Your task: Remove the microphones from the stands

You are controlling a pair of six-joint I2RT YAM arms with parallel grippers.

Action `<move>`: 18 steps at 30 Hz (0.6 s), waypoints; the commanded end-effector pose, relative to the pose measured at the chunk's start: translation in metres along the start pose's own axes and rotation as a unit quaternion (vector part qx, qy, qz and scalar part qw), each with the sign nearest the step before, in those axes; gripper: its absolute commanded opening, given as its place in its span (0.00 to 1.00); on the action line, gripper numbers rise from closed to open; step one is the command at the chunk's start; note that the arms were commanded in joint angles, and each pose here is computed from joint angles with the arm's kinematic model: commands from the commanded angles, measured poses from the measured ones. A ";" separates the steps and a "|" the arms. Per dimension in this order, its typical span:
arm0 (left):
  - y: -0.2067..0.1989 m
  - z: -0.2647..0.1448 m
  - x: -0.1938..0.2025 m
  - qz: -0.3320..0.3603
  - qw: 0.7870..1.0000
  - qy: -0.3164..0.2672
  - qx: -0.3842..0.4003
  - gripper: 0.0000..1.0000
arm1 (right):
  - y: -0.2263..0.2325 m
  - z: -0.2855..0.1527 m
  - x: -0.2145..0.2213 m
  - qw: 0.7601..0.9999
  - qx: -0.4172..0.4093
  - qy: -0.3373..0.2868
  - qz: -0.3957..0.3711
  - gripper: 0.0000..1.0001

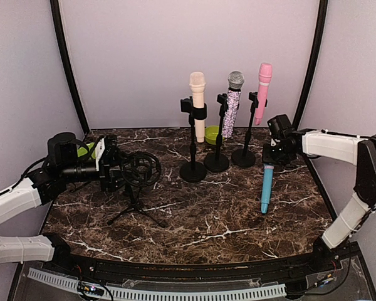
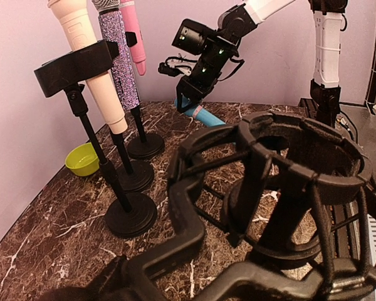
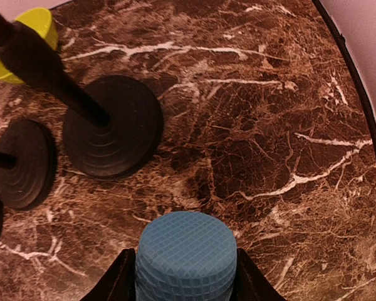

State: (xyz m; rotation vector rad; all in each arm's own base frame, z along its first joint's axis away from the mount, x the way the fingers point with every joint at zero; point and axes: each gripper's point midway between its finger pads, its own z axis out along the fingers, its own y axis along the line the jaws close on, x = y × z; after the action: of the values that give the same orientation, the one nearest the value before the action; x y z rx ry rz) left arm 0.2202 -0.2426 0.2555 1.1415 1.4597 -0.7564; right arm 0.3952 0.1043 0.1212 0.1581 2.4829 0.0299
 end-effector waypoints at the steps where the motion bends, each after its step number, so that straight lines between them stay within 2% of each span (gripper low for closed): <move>1: -0.004 -0.002 -0.013 -0.002 1.000 -0.015 0.012 0.64 | -0.022 0.036 0.011 0.997 0.066 0.016 -0.021 0.00; 7: -0.006 -0.002 -0.011 -0.016 1.000 -0.017 0.017 0.64 | -0.020 0.071 0.030 0.995 0.070 0.057 -0.035 0.00; 11: -0.005 -0.001 -0.010 -0.010 1.000 -0.013 0.013 0.69 | -0.020 0.084 0.037 0.994 0.069 0.073 -0.031 0.06; 14: -0.004 -0.002 -0.008 -0.011 1.000 -0.011 0.012 0.75 | -0.019 0.086 0.040 0.994 0.066 0.078 -0.028 0.24; 16: -0.005 -0.002 -0.007 -0.014 1.000 -0.007 0.014 0.80 | -0.019 0.082 0.036 0.995 0.063 0.073 -0.024 0.44; 18: -0.009 -0.003 -0.003 -0.021 1.000 0.003 0.022 0.82 | -0.016 0.071 0.024 0.997 0.052 0.052 -0.016 0.59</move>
State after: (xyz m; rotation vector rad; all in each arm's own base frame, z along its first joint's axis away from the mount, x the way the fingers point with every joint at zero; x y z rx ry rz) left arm 0.2178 -0.2436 0.2557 1.1288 1.4761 -0.7940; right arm 0.4097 0.0891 0.0351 0.1320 2.6389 -0.1584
